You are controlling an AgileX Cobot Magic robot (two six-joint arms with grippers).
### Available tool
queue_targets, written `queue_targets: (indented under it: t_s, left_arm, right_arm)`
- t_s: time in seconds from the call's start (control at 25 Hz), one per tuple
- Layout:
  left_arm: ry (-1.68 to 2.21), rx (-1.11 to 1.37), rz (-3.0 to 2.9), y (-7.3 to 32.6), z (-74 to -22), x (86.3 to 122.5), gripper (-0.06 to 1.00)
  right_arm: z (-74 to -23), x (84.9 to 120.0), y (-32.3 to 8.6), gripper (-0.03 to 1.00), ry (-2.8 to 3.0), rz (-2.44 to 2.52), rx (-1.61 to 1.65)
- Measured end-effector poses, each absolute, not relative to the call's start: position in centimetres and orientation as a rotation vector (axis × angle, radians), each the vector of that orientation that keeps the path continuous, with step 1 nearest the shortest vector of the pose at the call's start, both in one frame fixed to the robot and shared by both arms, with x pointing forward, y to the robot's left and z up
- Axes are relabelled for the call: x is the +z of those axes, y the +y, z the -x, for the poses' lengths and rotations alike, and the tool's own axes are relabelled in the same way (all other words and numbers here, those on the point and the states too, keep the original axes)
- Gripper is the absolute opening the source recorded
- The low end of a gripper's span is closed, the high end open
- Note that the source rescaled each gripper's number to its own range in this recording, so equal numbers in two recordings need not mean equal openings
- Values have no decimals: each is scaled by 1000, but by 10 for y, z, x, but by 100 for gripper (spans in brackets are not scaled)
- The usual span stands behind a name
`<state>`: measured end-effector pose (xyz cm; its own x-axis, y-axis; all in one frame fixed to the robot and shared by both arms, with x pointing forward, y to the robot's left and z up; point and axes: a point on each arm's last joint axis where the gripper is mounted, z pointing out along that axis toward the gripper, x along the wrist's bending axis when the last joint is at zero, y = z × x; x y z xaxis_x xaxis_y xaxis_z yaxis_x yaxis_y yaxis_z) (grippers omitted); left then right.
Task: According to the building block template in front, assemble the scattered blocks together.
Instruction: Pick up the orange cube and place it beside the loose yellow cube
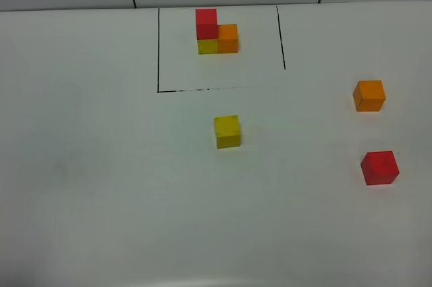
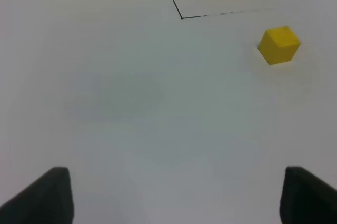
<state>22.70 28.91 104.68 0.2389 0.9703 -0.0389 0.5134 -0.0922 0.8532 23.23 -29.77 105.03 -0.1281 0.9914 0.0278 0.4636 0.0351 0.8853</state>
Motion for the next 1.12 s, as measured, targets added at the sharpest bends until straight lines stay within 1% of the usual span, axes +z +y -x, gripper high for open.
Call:
queue_targets:
  t_s: [0.24,0.52,0.84,1.12]
  left_arm:
    - [1384,733,-1723,289,-227,1047,48]
    - [1423,756,-1700,289,-228,1047,32]
    - [1433,762,-1693,288,-228,1047,19]
    - [1431,762,-1694,288,-228,1047,13]
  right_arm:
    - [-232,1050,-298,71,1666,-1490,1036]
    - [-232,1050,-298,71,1666,-1490,1036]
    - [-232,1050,-298,71,1665,-1489,1036]
    - [-232,1050,-298,71,1665,-1489,1036]
